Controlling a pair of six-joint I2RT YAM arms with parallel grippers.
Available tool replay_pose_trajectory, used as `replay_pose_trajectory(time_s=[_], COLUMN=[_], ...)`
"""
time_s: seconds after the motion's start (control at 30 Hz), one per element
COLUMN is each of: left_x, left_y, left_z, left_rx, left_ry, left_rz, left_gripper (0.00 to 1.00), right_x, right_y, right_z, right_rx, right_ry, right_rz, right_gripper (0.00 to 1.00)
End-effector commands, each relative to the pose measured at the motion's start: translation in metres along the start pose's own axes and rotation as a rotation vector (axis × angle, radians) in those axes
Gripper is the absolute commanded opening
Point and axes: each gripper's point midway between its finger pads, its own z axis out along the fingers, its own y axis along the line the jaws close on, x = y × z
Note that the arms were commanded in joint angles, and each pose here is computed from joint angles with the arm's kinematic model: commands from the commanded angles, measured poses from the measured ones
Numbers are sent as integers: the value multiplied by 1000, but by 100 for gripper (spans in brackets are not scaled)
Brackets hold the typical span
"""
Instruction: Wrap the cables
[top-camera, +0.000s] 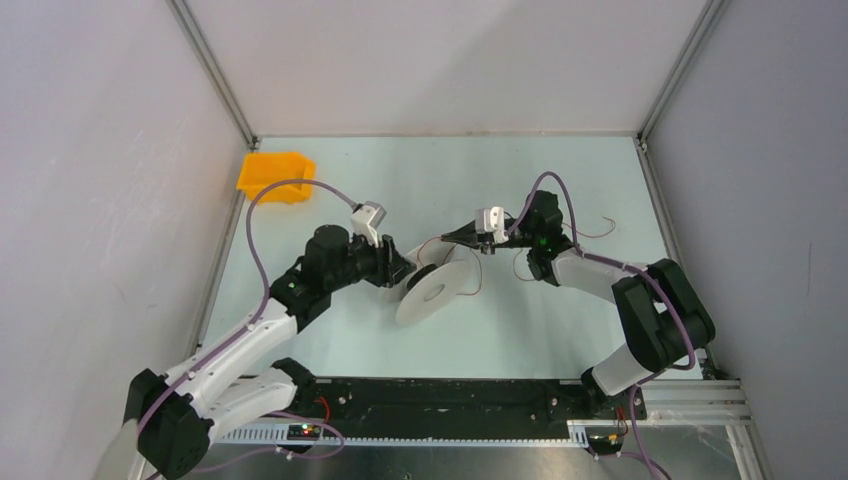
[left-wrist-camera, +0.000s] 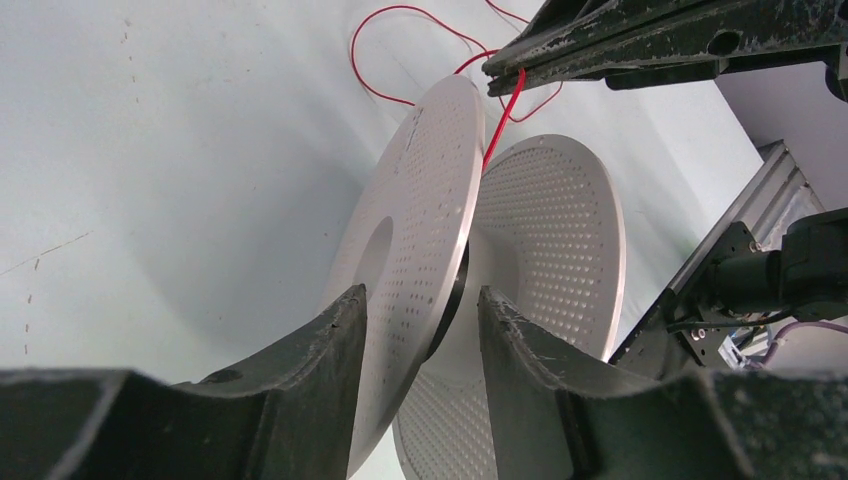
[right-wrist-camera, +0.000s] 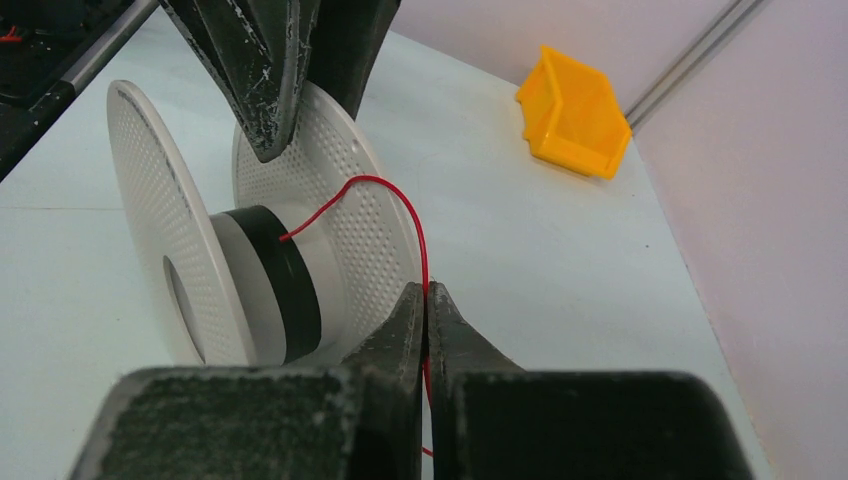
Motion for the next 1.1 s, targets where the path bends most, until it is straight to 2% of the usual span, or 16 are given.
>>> replay_pose_trajectory(time_s=[0.0, 0.33, 0.53, 0.87, 1.03, 1.07], left_x=[-13, -16, -16, -16, -10, -7], left_y=[0, 3, -4, 1, 15, 17], left_z=[-6, -21, -18, 1, 6, 7], left_rx=[-5, -49, -4, -5, -65, -70], left_ry=[-58, -88, -82, -68, -65, -57], left_rz=[27, 31, 42, 42, 57, 63], left_gripper=[51, 58, 59, 53, 45, 41], right_x=[-12, -33, -26, -19, -16, -15], right_y=[-17, 5, 10, 10, 14, 15], right_z=[2, 8, 18, 27, 27, 27], right_rx=[34, -62, -68, -62, -76, -81], right_ry=[-25, -68, -14, -1, 3, 3], right_rz=[-46, -37, -37, -3, 19, 22], right_gripper=[0, 0, 0, 0, 0, 0])
